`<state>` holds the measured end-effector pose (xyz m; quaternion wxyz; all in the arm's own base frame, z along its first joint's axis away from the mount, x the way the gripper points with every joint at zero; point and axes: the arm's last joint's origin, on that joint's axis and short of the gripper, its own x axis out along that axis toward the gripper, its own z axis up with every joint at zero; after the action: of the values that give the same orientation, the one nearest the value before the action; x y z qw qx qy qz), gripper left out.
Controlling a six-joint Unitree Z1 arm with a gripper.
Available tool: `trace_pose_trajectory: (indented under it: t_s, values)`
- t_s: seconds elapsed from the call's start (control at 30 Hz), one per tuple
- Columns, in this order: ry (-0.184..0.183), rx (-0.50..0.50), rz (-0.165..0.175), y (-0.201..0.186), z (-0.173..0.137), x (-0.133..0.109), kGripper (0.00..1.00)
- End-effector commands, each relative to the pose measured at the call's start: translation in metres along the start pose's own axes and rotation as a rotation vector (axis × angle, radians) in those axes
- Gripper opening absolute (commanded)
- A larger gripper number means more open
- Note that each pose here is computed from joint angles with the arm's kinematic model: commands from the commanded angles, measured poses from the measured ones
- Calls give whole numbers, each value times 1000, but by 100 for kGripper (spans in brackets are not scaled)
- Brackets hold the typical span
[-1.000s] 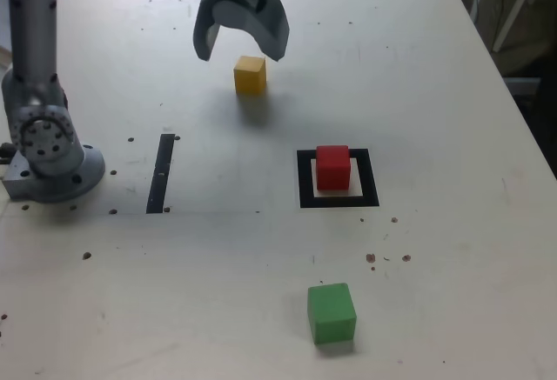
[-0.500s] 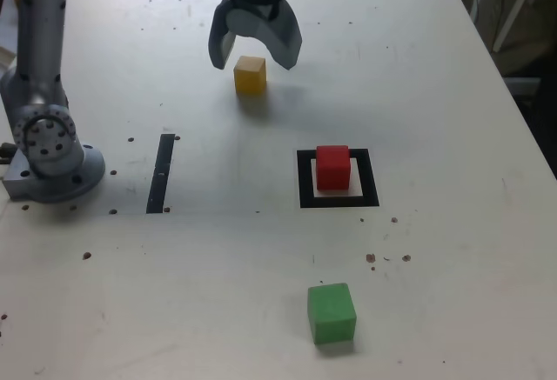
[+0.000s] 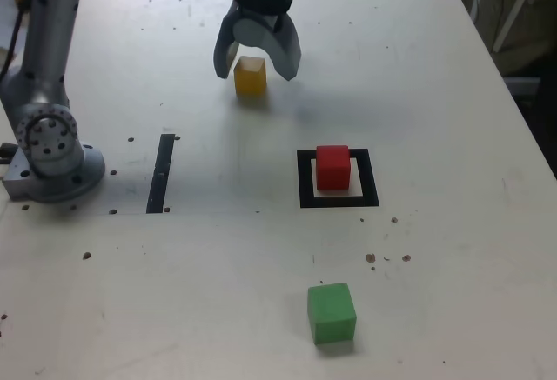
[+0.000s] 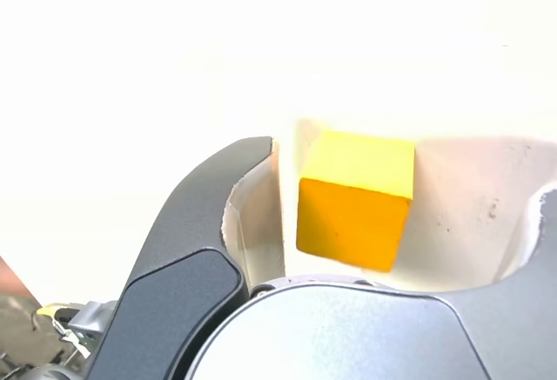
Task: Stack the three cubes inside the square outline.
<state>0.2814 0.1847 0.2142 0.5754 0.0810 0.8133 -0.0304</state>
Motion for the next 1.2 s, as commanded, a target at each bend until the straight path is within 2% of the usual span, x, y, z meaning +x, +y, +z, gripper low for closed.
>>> trace_pose_trajectory:
  t_s: [0.0, 0.37, 0.63, 0.8, 1.17]
  values:
    - [-1, 0, -2, 2, 2, 1, 86]
    - [-20, -10, -23, 6, 5, 4, 54]
    - [-27, -12, -22, 6, 7, 6, 31]
    - [-29, -12, -22, 6, 7, 7, 27]
    - [-44, -11, -20, 1, 8, 0, 27]
